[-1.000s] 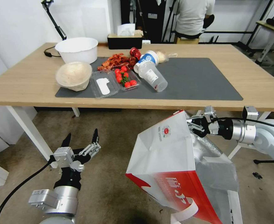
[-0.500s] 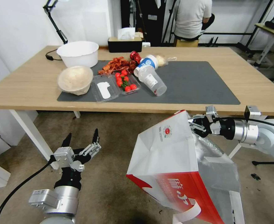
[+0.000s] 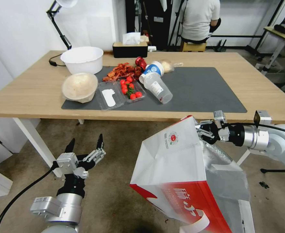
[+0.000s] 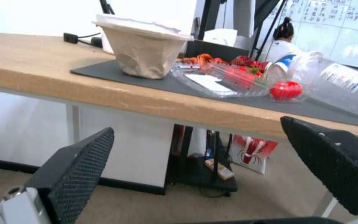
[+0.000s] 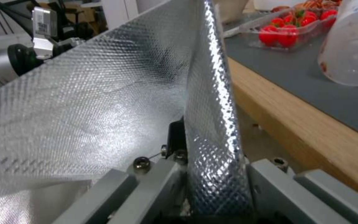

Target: Pick up the food delivery bag from the floor and place it on the table.

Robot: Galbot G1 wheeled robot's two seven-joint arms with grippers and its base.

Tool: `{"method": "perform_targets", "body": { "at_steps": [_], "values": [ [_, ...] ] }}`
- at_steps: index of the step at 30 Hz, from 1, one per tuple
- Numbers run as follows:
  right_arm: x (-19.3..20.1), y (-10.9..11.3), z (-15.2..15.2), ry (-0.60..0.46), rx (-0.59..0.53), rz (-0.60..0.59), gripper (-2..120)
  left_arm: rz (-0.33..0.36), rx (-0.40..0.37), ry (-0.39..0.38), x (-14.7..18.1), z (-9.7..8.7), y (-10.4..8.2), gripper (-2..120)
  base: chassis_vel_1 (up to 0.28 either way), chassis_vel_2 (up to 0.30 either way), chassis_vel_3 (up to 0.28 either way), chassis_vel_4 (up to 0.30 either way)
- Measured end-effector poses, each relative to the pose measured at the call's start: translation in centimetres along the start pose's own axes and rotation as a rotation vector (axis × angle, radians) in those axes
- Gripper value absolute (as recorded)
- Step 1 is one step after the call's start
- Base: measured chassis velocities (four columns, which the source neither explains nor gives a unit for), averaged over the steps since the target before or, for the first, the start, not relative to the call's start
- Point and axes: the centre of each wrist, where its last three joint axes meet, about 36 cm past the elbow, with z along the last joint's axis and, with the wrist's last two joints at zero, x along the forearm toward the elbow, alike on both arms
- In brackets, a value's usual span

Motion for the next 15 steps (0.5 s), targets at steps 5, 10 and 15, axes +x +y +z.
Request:
{"method": "perform_targets", "body": {
  "at_steps": [5,10,15],
  "values": [
    [-0.07,0.1,-0.01,-0.001,-0.003,-0.011,0,0.0,0.001,0.001,0.01,0.0,-0.01,100,0.0,0.0,0.0,0.0],
    [-0.11,0.13,-0.02,-0.001,-0.006,-0.023,0,0.0,0.0,0.0,0.02,-0.04,-0.02,100,0.0,0.0,0.0,0.0],
    [-0.14,0.15,0.0,-0.002,-0.008,-0.03,0,0.0,0.0,-0.001,0.04,-0.09,-0.03,100,0.0,0.0,0.0,0.0]
  ]
}}
